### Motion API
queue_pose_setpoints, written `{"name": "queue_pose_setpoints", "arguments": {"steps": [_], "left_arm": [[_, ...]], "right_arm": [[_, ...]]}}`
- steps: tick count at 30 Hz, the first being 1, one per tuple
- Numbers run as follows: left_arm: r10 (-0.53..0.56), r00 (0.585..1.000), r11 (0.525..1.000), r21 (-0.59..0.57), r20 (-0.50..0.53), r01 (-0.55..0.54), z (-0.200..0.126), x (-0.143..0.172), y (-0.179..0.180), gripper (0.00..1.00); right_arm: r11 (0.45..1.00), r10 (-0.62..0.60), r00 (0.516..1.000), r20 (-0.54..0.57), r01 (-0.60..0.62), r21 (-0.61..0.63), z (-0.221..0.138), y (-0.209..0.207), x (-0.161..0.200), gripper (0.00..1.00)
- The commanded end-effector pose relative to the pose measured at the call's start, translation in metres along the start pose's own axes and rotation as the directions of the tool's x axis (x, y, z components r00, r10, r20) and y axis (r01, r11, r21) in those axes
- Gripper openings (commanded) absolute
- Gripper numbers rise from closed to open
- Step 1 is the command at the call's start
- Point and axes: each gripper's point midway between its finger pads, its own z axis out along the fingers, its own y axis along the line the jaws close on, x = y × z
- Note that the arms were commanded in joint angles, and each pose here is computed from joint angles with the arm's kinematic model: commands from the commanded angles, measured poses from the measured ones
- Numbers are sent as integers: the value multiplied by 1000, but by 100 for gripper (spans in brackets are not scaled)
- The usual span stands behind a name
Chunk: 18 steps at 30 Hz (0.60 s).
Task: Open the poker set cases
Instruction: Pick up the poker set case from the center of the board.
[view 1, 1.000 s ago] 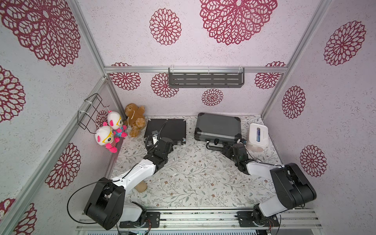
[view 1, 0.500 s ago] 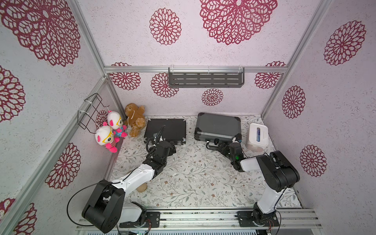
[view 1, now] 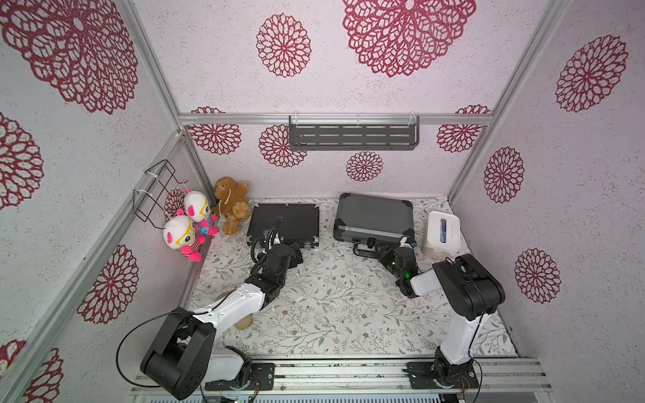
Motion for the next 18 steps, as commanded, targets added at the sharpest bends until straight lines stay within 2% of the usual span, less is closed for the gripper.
{"name": "queue_pose_setpoints", "arguments": {"steps": [1,12,18], "left_arm": [[-35,999,999,29,27,34,-3,-7,-5,99],[-43,999,998,42,26,42,-4,-7,-7,99],[-67,997,998,17,40,66,-6,-9,-1,99]], "right_arm": [[988,77,996,49,-70,-135,-5,35,-13,61],[985,123,990,62,-115,-125,-6,34,-11,59],[975,208,974,89,-200,-95,-3,23,-9,52]]}}
